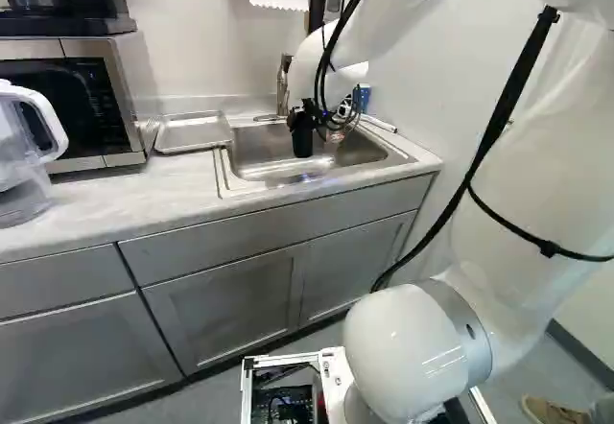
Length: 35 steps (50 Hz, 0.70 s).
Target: Rinse the cup and place it in the tray
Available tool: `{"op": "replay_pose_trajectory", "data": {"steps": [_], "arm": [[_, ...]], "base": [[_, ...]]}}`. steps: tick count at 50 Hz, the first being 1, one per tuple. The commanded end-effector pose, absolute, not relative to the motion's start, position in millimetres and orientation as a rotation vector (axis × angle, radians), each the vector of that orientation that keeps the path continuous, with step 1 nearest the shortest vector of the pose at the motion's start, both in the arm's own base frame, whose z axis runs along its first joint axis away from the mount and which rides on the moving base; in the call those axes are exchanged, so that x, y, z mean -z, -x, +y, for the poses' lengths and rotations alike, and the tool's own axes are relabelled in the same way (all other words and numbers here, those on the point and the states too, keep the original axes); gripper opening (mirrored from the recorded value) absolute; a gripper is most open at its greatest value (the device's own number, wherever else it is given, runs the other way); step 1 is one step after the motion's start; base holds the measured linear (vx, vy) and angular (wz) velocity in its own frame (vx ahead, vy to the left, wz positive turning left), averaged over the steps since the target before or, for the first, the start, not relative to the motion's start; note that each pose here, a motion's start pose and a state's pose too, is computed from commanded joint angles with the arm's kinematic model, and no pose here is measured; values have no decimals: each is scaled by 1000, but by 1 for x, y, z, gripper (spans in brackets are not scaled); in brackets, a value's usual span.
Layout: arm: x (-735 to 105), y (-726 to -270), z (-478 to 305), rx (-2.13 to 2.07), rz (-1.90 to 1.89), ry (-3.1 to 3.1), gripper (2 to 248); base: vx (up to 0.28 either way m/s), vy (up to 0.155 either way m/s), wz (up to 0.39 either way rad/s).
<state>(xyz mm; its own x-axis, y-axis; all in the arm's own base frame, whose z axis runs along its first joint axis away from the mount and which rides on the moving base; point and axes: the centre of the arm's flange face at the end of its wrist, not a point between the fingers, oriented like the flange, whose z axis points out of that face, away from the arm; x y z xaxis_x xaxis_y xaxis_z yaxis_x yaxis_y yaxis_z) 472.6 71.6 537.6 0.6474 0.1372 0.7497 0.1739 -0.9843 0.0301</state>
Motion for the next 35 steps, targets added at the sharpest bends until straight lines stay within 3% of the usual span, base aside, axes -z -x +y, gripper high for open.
{"op": "replay_pose_trajectory", "data": {"steps": [35], "arm": [[-538, -473, 72, 1273, -266, 2811, 120]], "base": [[0, 0, 0]]}}
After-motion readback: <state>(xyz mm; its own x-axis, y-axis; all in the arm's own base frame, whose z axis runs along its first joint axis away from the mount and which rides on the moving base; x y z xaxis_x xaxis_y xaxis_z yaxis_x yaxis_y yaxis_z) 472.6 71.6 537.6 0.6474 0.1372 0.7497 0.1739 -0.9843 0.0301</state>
